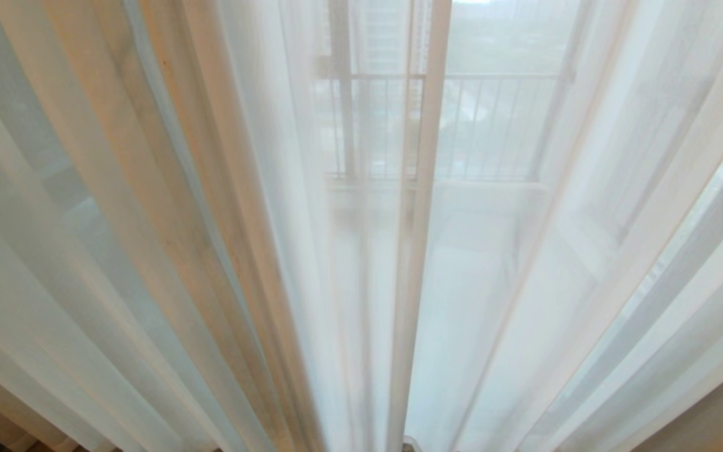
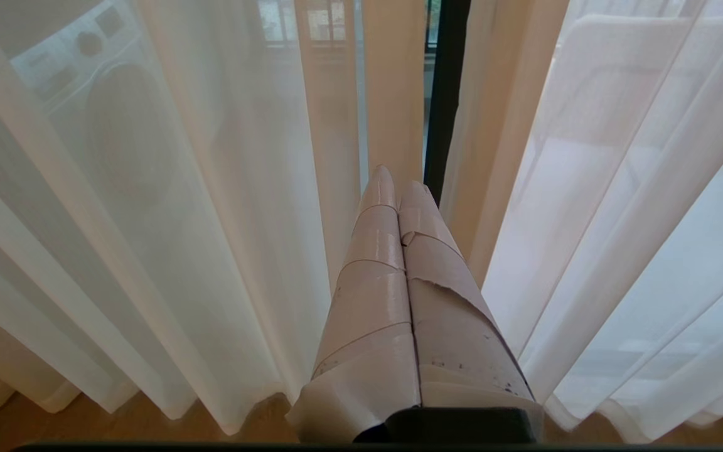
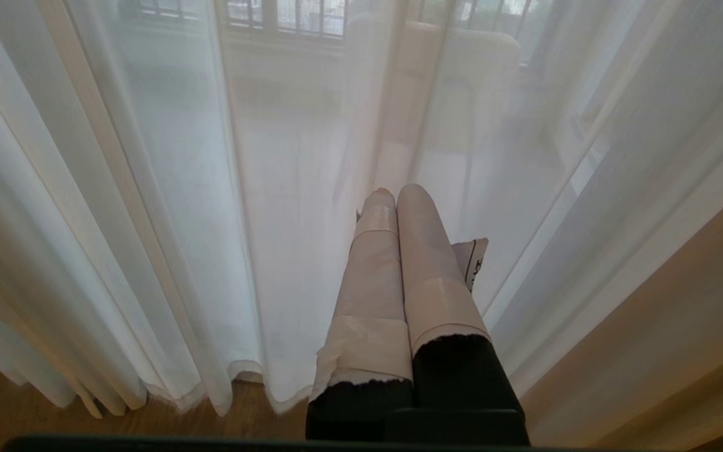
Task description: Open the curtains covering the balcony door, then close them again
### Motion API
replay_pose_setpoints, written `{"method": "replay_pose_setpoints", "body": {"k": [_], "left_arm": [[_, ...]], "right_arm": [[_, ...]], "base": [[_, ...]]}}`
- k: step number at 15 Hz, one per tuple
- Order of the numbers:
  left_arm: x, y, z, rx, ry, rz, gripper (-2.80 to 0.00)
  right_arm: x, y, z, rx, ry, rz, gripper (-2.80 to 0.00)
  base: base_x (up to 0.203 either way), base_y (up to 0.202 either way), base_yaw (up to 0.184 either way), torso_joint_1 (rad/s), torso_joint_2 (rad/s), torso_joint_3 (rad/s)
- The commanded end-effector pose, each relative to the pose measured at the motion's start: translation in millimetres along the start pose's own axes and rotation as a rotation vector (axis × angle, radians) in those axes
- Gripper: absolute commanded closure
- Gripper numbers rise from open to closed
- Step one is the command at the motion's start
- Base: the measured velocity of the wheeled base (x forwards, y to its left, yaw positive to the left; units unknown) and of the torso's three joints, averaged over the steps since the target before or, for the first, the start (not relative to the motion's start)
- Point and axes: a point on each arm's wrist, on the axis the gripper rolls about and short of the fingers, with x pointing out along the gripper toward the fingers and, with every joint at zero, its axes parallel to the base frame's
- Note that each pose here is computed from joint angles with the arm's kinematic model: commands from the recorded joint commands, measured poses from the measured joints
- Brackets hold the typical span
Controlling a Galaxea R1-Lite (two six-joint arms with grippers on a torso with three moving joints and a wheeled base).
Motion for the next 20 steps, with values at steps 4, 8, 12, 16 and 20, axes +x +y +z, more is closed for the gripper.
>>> {"method": "replay_pose_setpoints", "body": {"k": [4,8,12,16,20], "left_arm": [[0.0,0.0,0.1,0.0,-0.001,0.0,0.0],[0.0,0.0,0.1,0.0,-0.001,0.0,0.0],[0.0,0.0,0.1,0.0,-0.001,0.0,0.0],[0.0,0.0,-0.1,-0.001,0.0,0.0,0.0],[0.0,0.0,-0.1,-0.001,0.0,0.0,0.0]], "right_arm": [[0.1,-0.1,0.1,0.053,0.001,-0.004,0.0],[0.1,-0.1,0.1,0.046,0.001,-0.004,0.0],[0.1,0.0,0.1,0.042,0.001,-0.001,0.0],[0.1,-0.1,0.3,0.072,-0.001,-0.004,0.0],[0.1,-0.2,0.2,0.074,-0.001,-0.006,0.0]], "base": [[0.0,0.0,0.0,0.0,0.0,0.0],[0.0,0.0,0.0,0.0,0.0,0.0],[0.0,0.0,0.0,0.0,0.0,0.0],[0.0,0.0,0.0,0.0,0.0,0.0],[0.0,0.0,0.0,0.0,0.0,0.0]]}}
